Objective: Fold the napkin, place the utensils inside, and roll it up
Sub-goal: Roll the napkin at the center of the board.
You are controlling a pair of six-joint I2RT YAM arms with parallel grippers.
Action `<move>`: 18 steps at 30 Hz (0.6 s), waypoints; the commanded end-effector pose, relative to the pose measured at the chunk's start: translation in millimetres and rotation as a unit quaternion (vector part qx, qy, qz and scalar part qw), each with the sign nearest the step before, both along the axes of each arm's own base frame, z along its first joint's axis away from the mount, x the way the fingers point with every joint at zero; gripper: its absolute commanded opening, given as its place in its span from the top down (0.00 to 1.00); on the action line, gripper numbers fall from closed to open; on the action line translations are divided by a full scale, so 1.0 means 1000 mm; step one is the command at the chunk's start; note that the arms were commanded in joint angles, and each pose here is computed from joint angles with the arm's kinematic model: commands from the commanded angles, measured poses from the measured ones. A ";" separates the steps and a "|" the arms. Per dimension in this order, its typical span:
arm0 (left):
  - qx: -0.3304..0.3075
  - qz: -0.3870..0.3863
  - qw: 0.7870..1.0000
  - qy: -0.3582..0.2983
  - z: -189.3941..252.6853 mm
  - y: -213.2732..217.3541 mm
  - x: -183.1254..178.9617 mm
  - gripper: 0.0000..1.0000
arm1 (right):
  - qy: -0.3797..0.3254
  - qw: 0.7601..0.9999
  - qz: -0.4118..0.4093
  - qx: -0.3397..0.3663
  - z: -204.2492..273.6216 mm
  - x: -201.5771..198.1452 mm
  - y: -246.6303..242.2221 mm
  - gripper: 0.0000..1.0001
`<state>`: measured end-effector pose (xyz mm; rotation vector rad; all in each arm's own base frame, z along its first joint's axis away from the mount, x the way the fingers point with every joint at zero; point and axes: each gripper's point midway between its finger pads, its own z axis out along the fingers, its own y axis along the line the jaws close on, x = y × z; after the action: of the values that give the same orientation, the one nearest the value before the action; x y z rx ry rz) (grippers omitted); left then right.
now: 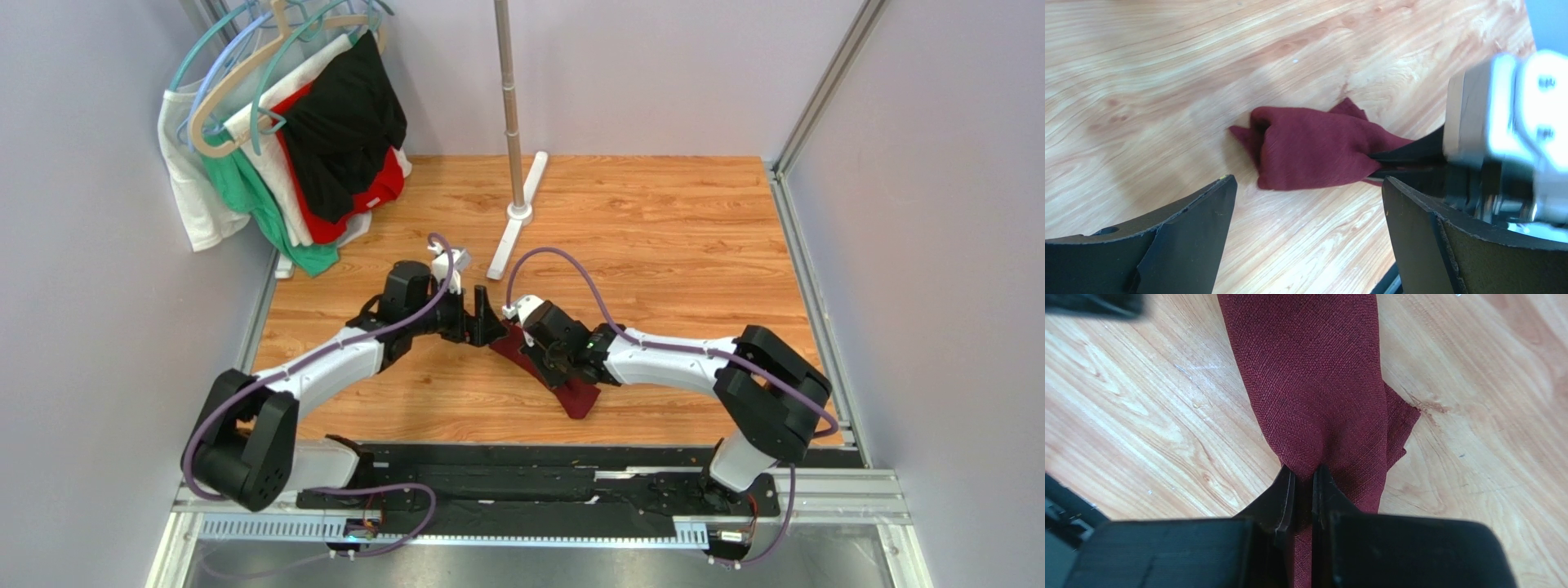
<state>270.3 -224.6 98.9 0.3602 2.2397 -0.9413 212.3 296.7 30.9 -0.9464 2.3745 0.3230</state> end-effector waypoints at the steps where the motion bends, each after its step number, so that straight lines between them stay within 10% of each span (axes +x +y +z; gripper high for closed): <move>1: 0.017 0.031 0.999 0.005 -0.011 0.017 -0.004 0.02 | 0.101 0.994 0.014 0.045 0.001 -0.022 0.006 1.00; 18: -0.046 -0.031 0.998 -0.011 -0.016 -0.012 0.002 0.10 | 0.213 0.964 0.000 0.160 0.018 -0.007 0.003 1.00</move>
<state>261.2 -224.8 65.4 0.3581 2.2745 -1.0030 213.2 292.0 42.2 -0.7946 2.5554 0.8093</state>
